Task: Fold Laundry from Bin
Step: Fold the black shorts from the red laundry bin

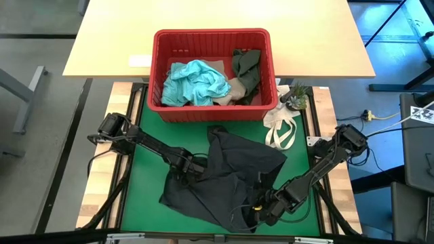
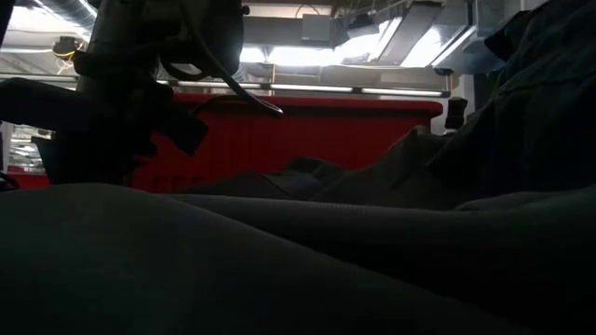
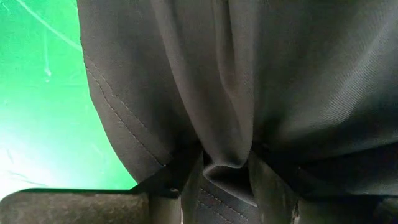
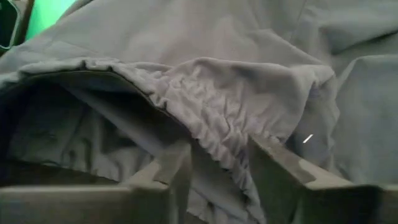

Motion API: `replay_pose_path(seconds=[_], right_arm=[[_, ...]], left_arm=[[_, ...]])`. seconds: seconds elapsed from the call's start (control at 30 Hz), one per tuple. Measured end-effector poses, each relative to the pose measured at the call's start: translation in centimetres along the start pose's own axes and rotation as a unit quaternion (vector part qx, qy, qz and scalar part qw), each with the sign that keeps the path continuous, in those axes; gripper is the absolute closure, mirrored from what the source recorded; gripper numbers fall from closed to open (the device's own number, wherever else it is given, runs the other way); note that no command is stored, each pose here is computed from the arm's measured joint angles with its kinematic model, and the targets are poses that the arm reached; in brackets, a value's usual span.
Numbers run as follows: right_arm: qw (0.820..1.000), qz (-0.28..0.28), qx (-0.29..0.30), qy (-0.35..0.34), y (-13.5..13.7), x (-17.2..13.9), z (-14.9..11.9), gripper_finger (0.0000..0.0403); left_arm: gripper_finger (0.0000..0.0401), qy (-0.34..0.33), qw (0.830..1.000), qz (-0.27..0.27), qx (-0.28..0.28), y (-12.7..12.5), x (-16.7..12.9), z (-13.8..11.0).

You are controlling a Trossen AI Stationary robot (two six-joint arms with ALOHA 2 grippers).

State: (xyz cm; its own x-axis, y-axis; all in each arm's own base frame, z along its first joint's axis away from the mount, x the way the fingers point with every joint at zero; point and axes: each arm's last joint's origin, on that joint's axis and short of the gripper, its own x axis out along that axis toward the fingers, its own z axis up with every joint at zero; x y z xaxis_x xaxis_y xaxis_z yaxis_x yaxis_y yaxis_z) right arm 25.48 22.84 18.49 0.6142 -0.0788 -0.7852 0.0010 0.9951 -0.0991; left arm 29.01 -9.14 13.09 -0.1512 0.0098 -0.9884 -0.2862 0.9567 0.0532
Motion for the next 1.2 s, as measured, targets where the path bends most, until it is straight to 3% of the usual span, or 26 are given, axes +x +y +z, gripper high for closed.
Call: replay_pose_path(seconds=[0.13, 0.2, 0.33, 0.5, 0.73, 1.2], right_arm=[[1.000, 0.021, -0.003, 0.022, 0.1, 0.0, -0.2, 0.0368], [0.999, 0.026, -0.006, 0.029, 0.1, 0.0, -0.3, 0.0391], [0.998, 0.039, -0.006, 0.051, 0.0, -0.3, -0.5, 0.0380], [0.992, 0.053, -0.007, 0.112, -0.3, -0.4, -1.3, 0.0397], [0.981, -0.016, 0.024, 0.192, -1.6, -0.8, -2.7, 0.0399], [0.972, -0.016, 0.033, 0.233, -1.9, -1.0, -3.2, 0.0394]], left_arm=[[0.0277, 0.000, 1.000, 0.000, -0.002, 0.0, 0.0, 0.0], [0.0277, 0.000, 1.000, 0.000, -0.002, 0.0, 0.0, 0.0], [0.0277, 0.000, 1.000, 0.000, -0.002, 0.0, 0.0, 0.0], [0.0277, 0.000, 1.000, 0.000, -0.003, 0.0, 0.0, 0.0], [0.0277, 0.002, 1.000, 0.000, -0.001, 0.0, 0.0, 0.0], [0.0277, 0.000, 1.000, -0.001, 0.000, 0.0, 0.0, 0.0]])
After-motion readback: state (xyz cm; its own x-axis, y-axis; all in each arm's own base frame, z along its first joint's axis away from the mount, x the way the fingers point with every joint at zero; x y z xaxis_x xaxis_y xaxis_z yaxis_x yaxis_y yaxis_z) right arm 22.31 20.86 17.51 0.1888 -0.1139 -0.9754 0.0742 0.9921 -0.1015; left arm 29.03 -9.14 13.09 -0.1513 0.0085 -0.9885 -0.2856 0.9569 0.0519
